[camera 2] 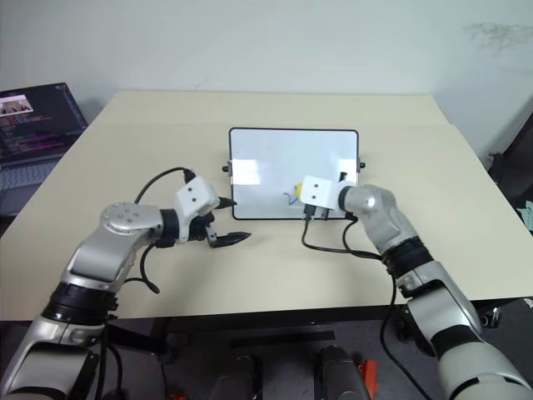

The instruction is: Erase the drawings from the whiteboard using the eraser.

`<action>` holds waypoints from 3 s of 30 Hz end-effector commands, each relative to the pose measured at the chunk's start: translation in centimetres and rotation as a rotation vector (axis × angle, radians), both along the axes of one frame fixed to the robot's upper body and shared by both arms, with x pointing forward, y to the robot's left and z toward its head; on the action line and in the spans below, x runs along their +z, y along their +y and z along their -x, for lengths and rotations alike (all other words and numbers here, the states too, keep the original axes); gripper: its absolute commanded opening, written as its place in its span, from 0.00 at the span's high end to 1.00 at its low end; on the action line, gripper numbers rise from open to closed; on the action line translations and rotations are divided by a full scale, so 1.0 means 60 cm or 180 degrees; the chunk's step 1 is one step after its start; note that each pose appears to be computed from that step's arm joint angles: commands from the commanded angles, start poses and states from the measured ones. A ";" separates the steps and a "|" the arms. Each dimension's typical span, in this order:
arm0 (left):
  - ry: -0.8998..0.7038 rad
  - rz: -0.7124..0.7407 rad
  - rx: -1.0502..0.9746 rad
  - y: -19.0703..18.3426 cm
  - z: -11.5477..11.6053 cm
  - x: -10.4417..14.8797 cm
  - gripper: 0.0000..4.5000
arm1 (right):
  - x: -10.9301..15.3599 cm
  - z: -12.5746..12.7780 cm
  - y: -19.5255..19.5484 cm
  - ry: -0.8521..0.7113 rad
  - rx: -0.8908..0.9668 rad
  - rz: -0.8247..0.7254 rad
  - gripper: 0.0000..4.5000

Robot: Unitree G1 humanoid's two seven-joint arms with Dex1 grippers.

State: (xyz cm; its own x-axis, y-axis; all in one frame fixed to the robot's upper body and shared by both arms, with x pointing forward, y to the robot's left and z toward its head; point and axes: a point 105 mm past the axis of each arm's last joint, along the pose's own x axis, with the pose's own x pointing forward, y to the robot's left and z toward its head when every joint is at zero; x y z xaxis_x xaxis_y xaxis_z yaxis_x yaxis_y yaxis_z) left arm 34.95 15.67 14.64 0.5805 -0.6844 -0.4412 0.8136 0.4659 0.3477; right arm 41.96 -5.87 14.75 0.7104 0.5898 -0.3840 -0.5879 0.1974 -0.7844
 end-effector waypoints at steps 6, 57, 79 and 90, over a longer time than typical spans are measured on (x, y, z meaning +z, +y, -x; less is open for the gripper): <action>-0.0179 0.0014 -0.0100 -0.013 -0.002 0.025 0.00 | 0.019 0.009 0.068 -0.0058 0.0190 -0.0152 0.77; -0.0150 0.0011 -0.0127 -0.016 -0.008 0.019 0.00 | -0.021 0.004 -0.059 0.0078 -0.0259 0.0136 0.77; -0.0122 0.0082 -0.0083 -0.006 -0.011 0.022 0.00 | -0.023 0.009 -0.043 0.0073 -0.0203 0.0119 0.77; -0.0110 0.0077 -0.0069 -0.007 -0.007 0.018 0.00 | -0.002 0.007 0.102 -0.0018 0.0203 -0.0136 0.77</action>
